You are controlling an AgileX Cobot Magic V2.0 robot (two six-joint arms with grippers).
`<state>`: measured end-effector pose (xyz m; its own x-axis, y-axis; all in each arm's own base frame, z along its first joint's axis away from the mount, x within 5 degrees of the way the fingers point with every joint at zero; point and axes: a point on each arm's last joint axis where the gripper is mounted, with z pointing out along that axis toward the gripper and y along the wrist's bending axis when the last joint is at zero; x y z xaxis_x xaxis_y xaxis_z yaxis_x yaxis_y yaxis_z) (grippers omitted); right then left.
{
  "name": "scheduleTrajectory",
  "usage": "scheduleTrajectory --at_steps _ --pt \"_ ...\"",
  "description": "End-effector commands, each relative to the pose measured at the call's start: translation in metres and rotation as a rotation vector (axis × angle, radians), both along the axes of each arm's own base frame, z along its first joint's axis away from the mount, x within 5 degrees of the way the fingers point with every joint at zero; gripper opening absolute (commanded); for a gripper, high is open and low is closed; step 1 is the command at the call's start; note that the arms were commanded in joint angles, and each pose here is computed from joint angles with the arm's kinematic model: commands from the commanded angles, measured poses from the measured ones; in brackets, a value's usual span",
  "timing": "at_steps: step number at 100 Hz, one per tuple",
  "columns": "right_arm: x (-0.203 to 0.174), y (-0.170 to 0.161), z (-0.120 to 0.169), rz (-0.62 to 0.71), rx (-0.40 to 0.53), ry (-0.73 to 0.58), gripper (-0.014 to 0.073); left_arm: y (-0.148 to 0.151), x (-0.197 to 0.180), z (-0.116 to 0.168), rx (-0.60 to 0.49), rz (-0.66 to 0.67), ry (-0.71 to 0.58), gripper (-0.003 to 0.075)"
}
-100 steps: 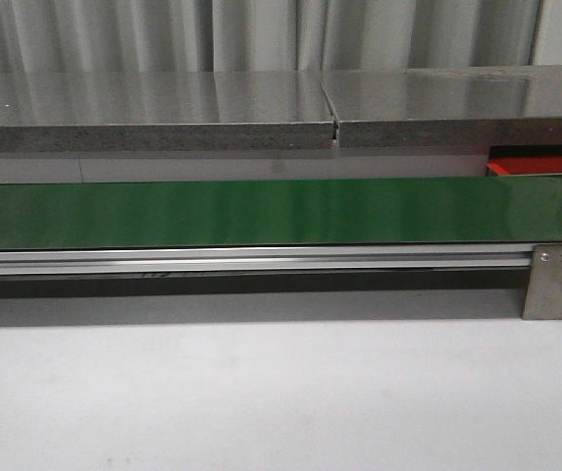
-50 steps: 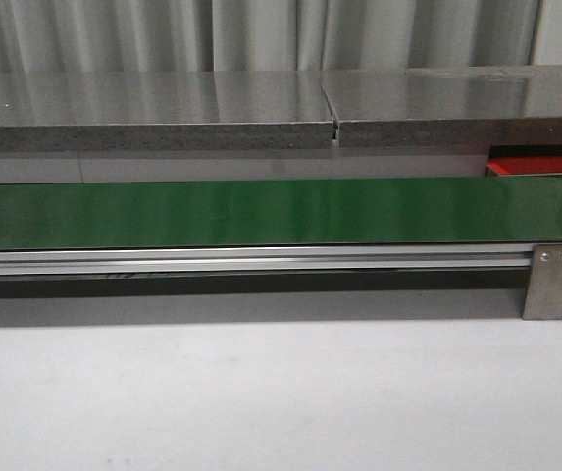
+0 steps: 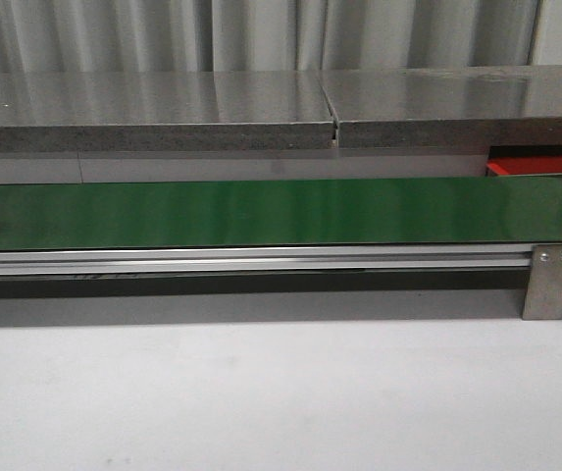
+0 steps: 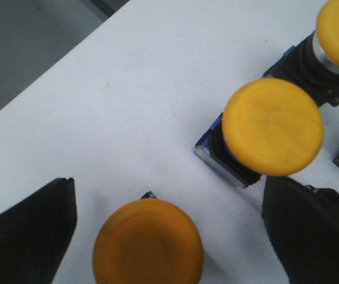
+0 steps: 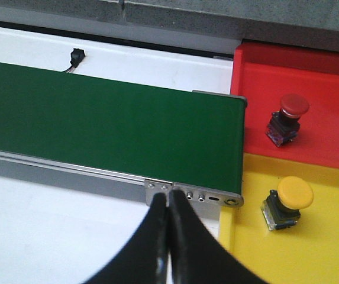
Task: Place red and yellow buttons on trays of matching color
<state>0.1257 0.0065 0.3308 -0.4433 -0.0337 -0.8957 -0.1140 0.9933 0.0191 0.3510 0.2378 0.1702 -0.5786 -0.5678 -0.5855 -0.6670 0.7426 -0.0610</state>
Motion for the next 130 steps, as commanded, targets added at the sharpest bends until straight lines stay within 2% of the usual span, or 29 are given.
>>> scheduleTrajectory --at_steps 1,9,16,28,40,48,57,76,106,130 --pt "0.001 -0.001 0.014 -0.014 -0.001 -0.091 -0.0068 0.005 0.005 0.029 0.052 0.006 -0.085 0.0627" --pt "0.001 -0.001 0.014 -0.014 -0.001 -0.091 -0.0068 0.005 0.006 0.028 0.052 0.006 -0.085 0.0603" --pt "0.001 -0.001 0.014 -0.014 -0.001 -0.091 -0.0068 0.005 0.006 0.028 0.054 0.005 -0.088 0.0547" --pt "0.001 -0.001 0.014 -0.014 -0.001 -0.091 -0.0068 0.005 0.006 0.028 0.054 0.005 -0.088 0.0379" --pt "0.001 -0.001 0.014 -0.014 -0.001 -0.091 -0.0068 0.005 0.005 0.027 0.047 0.007 -0.076 0.0162" --pt "0.001 -0.001 0.014 -0.014 -0.001 -0.091 -0.0068 0.003 0.003 0.029 0.037 0.009 -0.058 0.0054" --pt "0.001 -0.001 0.014 -0.014 -0.001 -0.091 -0.0068 0.002 0.0 0.034 0.029 0.012 -0.044 -0.0018" --pt "0.001 -0.001 0.014 -0.014 -0.001 -0.091 -0.0068 -0.004 -0.009 0.056 0.019 0.025 -0.046 -0.0019" --pt "0.001 -0.001 0.014 -0.014 -0.001 -0.091 -0.0068 -0.024 -0.035 0.124 0.086 0.033 -0.205 -0.0019" --pt "0.001 -0.001 0.014 -0.014 -0.001 -0.091 -0.0068 -0.061 -0.047 0.171 0.131 -0.036 -0.298 -0.0019"
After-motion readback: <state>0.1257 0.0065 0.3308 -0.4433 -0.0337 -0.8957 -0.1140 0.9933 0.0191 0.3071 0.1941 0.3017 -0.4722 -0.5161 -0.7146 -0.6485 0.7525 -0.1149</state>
